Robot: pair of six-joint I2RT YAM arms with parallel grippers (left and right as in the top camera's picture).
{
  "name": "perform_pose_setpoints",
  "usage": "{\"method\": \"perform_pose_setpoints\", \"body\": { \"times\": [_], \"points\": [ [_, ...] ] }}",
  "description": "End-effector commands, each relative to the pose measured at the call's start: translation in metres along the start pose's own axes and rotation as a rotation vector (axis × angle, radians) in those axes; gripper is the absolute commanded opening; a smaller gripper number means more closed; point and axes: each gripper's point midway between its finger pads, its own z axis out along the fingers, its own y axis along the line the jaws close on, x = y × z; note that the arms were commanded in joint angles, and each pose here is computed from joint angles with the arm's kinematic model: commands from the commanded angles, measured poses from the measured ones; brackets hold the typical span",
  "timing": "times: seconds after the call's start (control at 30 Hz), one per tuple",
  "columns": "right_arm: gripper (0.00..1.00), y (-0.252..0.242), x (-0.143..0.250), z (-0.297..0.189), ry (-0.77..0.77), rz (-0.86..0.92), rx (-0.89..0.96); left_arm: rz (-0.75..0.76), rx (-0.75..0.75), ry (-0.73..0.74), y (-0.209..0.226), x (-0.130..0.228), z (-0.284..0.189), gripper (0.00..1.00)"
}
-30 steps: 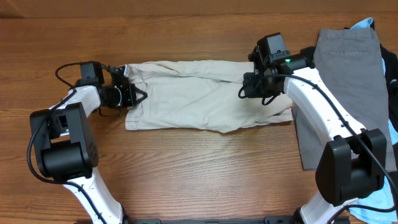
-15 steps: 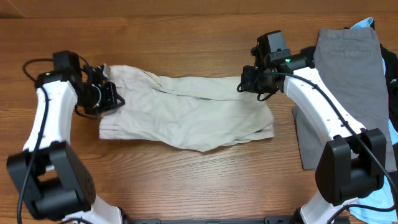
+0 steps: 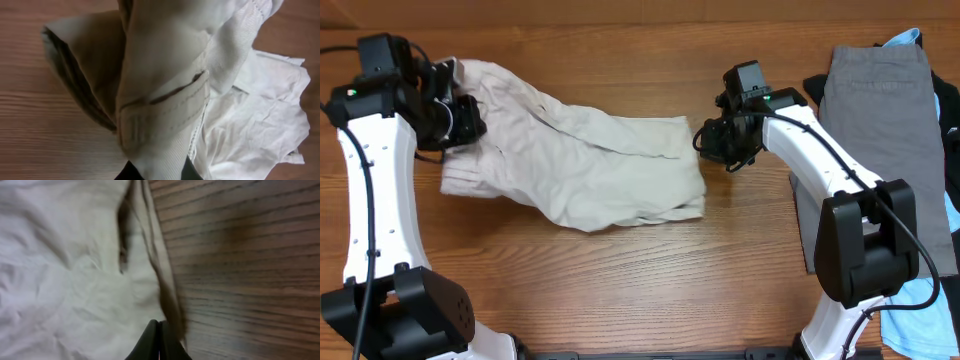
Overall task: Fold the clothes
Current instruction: 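Lift the left end and fold it rightward over the shorts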
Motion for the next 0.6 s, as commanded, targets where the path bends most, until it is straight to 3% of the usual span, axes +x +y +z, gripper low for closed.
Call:
{"method": "perform_pose_setpoints", "body": {
  "times": [0.0, 0.13, 0.2, 0.33, 0.57],
  "points": [
    [0.04, 0.01, 0.006, 0.003, 0.016, -0.012, -0.025, 0.016, -0.088, -0.098, 0.008, -0.02, -0.035, 0.04],
    [0.04, 0.016, 0.009, 0.003, 0.028, -0.016, -0.053, 0.001, -0.137, -0.106, 0.016, -0.022, -0.036, 0.04],
    [0.04, 0.019, 0.009, 0.004, 0.027, -0.025, -0.056, -0.067, -0.232, -0.121, 0.032, -0.024, -0.042, 0.04],
    [0.04, 0.028, 0.012, 0.006, 0.028, -0.046, -0.064, -0.072, -0.242, -0.135, 0.033, -0.027, -0.045, 0.04],
    [0.04, 0.045, 0.02, 0.009, 0.039, -0.086, -0.089, -0.032, -0.028, -0.124, -0.028, -0.028, -0.032, 0.04]
  ]
}}
